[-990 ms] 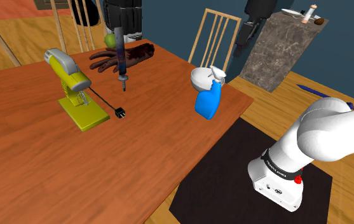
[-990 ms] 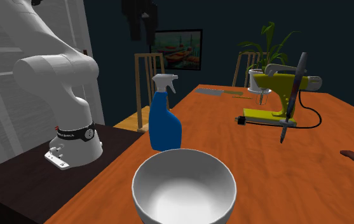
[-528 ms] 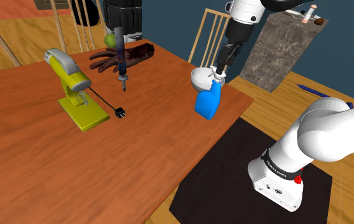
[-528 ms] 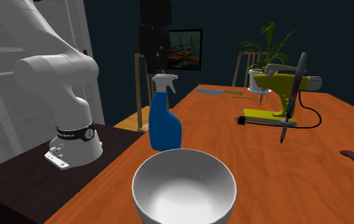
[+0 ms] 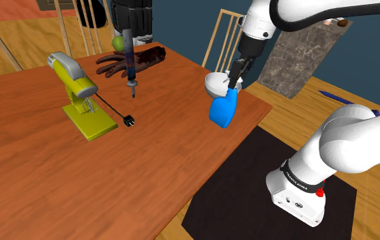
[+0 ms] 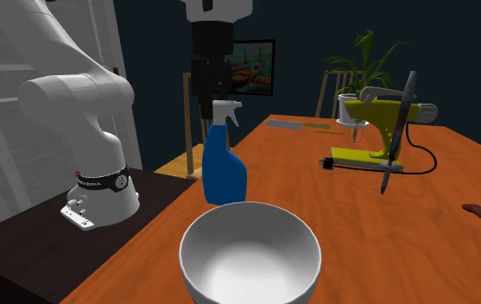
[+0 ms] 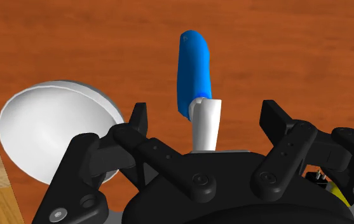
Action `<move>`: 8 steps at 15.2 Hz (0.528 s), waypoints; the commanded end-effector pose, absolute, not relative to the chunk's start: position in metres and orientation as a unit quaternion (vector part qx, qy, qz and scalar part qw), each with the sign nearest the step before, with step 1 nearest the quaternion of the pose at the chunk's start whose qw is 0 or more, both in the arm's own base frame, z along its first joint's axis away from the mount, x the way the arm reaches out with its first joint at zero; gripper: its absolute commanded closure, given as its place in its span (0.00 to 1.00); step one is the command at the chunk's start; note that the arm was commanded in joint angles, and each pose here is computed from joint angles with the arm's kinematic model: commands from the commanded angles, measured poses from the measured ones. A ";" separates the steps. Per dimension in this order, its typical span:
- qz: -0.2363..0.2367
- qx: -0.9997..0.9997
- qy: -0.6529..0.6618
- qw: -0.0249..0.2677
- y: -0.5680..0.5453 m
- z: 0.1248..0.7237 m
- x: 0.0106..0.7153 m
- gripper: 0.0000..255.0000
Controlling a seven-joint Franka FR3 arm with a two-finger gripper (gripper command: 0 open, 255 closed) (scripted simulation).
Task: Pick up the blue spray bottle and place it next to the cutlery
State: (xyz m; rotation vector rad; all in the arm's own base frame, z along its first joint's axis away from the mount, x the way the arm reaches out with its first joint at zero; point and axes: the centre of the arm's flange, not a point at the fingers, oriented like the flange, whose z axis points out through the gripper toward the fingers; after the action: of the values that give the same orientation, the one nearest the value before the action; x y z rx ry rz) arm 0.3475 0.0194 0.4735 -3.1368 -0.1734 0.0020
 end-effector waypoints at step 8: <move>0.000 -0.998 -0.055 0.000 0.019 0.473 0.347 1.00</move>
State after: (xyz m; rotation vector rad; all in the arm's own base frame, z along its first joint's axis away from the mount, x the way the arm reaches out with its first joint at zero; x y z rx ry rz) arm 0.3475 0.0193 0.4726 -3.1368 -0.1733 0.0011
